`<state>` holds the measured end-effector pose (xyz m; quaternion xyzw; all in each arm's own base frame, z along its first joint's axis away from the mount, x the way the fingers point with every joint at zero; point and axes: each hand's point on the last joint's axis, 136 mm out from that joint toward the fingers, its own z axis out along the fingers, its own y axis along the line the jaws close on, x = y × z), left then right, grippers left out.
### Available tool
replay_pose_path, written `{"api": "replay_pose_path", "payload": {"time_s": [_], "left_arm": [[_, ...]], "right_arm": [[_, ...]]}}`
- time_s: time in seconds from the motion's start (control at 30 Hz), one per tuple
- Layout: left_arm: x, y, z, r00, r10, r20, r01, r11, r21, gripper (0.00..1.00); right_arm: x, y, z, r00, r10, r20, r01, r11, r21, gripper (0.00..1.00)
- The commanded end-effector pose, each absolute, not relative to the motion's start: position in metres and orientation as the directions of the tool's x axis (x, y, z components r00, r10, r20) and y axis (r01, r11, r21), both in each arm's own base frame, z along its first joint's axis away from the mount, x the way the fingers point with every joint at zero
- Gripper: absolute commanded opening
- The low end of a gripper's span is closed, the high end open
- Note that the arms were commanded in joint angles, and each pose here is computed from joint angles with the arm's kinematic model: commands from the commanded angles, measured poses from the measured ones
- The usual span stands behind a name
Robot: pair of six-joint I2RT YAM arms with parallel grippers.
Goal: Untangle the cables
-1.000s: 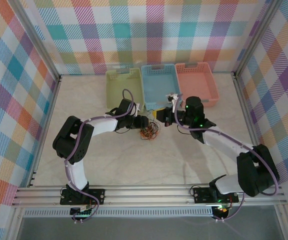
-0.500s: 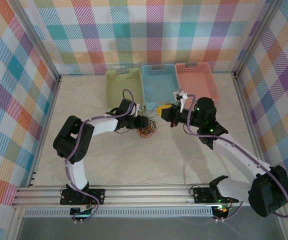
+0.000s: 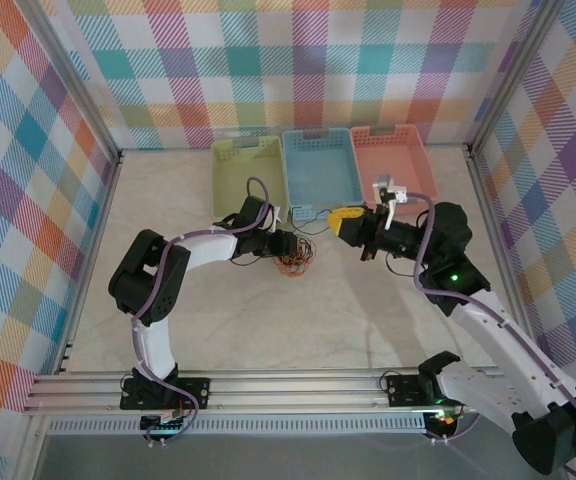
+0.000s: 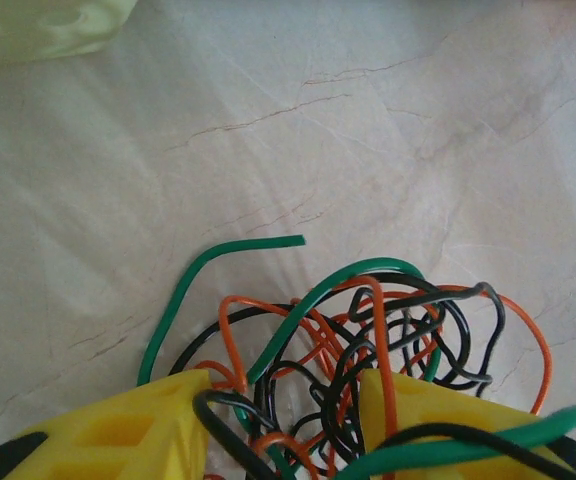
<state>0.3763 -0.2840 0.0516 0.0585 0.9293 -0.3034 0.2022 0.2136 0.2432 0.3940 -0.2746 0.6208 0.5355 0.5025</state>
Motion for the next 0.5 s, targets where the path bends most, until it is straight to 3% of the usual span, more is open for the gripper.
{"api": "replay_pose_path", "payload": {"time_s": [0.0, 0.27, 0.47], "left_arm": [[0.378, -0.284, 0.048, -0.913, 0.003, -0.408, 0.234, 0.822, -0.520, 0.42], [0.378, -0.284, 0.047, -0.914, 0.001, -0.406, 0.230, 0.825, -0.517, 0.42], [0.379, -0.283, 0.048, -0.914, -0.001, -0.407, 0.228, 0.826, -0.515, 0.42]], "right_arm": [[0.186, 0.236, 0.434, -0.295, 0.233, -0.927, -0.913, 0.220, 0.345, 0.00], [0.165, 0.214, 0.474, -0.186, 0.345, -0.920, -0.929, 0.244, 0.279, 0.00], [0.177, 0.193, 0.484, -0.095, 0.402, -0.911, -0.877, 0.398, 0.267, 0.00]]}}
